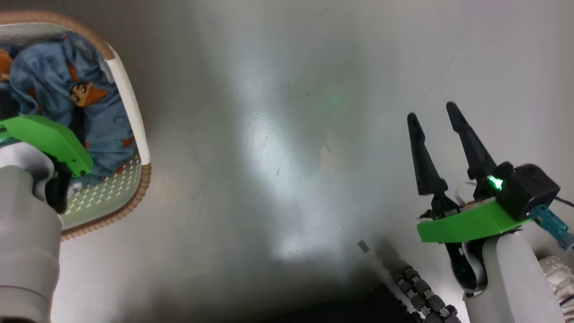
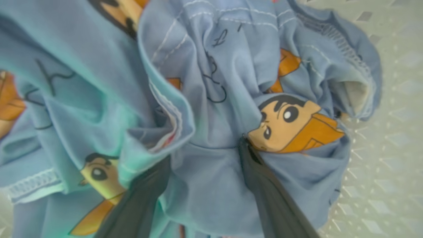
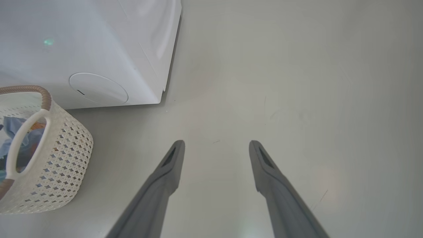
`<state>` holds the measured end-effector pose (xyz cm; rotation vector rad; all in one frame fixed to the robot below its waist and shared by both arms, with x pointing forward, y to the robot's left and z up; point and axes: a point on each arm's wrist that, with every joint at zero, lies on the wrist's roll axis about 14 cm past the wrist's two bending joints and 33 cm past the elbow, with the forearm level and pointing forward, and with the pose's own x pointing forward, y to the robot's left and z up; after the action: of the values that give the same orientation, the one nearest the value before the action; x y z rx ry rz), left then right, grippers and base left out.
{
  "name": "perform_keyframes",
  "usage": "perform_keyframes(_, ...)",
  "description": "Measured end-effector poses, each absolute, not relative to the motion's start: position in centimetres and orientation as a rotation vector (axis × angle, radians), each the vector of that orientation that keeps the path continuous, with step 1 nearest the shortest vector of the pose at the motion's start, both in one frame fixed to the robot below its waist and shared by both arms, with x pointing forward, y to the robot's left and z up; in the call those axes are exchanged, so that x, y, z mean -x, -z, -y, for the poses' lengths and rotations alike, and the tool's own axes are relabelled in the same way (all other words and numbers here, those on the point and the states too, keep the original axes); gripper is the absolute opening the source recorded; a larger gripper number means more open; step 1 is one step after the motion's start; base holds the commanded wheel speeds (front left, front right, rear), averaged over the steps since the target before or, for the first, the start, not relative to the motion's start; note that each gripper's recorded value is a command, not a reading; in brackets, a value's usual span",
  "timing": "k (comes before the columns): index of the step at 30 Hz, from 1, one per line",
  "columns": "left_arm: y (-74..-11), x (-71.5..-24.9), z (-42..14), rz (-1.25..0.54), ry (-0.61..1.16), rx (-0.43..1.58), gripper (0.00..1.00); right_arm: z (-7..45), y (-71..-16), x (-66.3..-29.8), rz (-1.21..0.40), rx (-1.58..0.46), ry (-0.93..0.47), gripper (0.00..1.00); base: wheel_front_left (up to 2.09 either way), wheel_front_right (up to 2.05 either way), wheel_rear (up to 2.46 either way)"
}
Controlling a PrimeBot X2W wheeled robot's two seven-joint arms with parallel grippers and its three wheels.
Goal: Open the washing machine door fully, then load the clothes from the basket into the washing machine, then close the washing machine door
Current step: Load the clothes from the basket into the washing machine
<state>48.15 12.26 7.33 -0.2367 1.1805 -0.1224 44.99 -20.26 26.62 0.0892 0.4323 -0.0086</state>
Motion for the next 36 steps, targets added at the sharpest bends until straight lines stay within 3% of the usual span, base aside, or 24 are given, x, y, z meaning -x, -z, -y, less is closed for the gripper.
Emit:
perform_keyframes(2, -7.1, -47.8, -12.0, -1.201, 0.125, 0.236, 1.0, 20.4, -26.9, -45.5, -0.417, -0.085, 0.01, 1.0, 0.0, 0.0, 0.0)
perform_keyframes(3, -7.1, -47.7, -11.9, -1.204, 0.126, 0.236, 0.83, 20.5, -27.0, -45.5, -0.416, -0.086, 0.011, 1.0, 0.0, 0.0, 0.0)
perform_keyframes(5, -7.4, -47.6, -11.8, -1.206, 0.116, 0.235, 0.36, 20.5, -27.3, -45.6, -0.408, -0.092, 0.015, 1.0, 0.0, 0.0, 0.0)
perform_keyframes(6, -7.5, -47.7, -11.8, -1.202, 0.117, 0.234, 0.07, 20.5, -27.5, -45.6, -0.404, -0.092, 0.014, 1.0, 0.0, 0.0, 0.0)
perform_keyframes(7, -7.8, -47.8, -11.8, -1.192, 0.118, 0.232, 0.0, 20.5, -27.8, -45.7, -0.399, -0.093, 0.014, 1.0, 0.0, 0.0, 0.0)
perform_keyframes(26, -15.3, -46.8, -11.5, -0.927, 0.115, 0.253, 0.0, 19.7, -35.1, -47.4, -0.225, -0.111, -0.012, 1.0, 0.0, 0.0, 0.0)
perform_keyframes(36, -22.6, -48.9, -11.5, -0.696, 0.13, 0.299, 0.0, 19.2, -40.0, -47.2, -0.123, -0.119, -0.025, 1.0, 0.0, 0.0, 0.0)
